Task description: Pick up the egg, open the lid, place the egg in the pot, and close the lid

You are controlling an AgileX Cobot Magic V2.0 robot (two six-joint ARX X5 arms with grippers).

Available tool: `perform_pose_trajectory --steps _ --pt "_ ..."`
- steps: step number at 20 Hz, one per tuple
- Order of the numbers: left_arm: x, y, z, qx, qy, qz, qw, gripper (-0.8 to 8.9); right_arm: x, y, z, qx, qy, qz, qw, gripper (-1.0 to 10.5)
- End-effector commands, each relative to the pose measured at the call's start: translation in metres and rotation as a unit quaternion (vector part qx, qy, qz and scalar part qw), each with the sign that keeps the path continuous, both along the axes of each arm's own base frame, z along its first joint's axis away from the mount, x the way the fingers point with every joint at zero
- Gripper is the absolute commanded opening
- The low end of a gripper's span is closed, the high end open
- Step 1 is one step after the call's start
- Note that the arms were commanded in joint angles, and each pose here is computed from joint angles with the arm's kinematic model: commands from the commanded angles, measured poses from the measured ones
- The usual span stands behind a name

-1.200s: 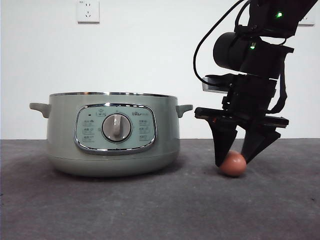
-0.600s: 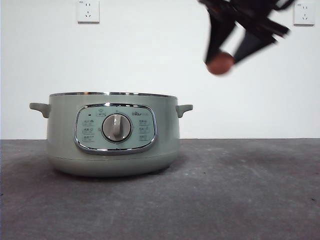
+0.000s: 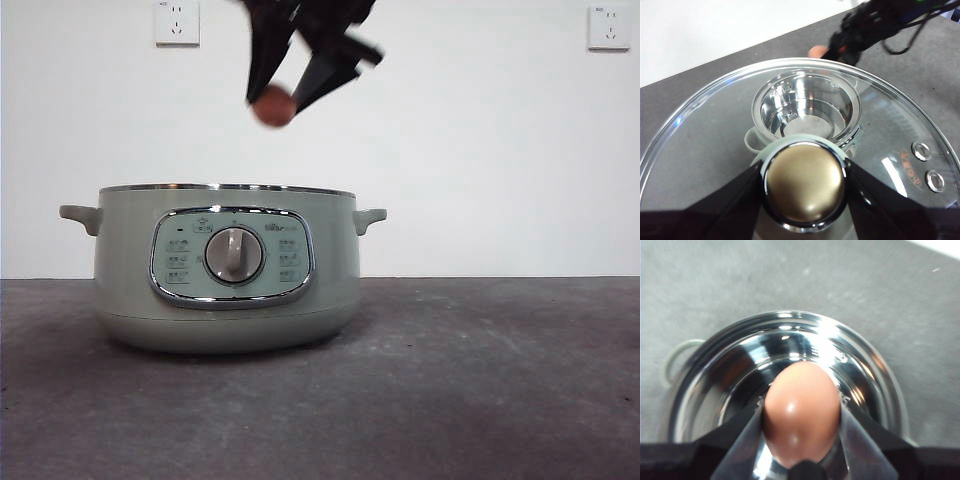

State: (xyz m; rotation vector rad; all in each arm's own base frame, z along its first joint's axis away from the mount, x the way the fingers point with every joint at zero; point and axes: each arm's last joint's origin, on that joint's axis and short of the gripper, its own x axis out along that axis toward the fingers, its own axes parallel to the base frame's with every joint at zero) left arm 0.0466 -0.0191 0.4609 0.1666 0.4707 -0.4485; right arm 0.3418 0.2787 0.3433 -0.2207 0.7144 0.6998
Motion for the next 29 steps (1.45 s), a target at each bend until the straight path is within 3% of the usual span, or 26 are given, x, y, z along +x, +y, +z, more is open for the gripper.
perform_pose_trajectory --steps 1,8,14,29 --pt "-0.002 0.001 0.004 -0.013 -0.023 -0.001 1.0 -0.08 0.013 0.02 -0.022 -0.02 0.014 0.016 1.0 -0.1" --pt "-0.002 0.001 0.004 -0.013 -0.022 -0.001 1.0 -0.08 0.029 0.049 -0.088 -0.083 0.06 0.043 0.994 -0.1" --pt "-0.002 0.001 0.004 -0.012 -0.022 -0.001 1.0 -0.08 0.029 0.057 -0.114 -0.113 0.081 0.058 0.989 -0.1" --pt "-0.003 0.001 0.002 -0.009 -0.011 -0.001 1.0 -0.08 0.025 0.054 -0.127 -0.145 0.12 0.059 0.98 -0.1"
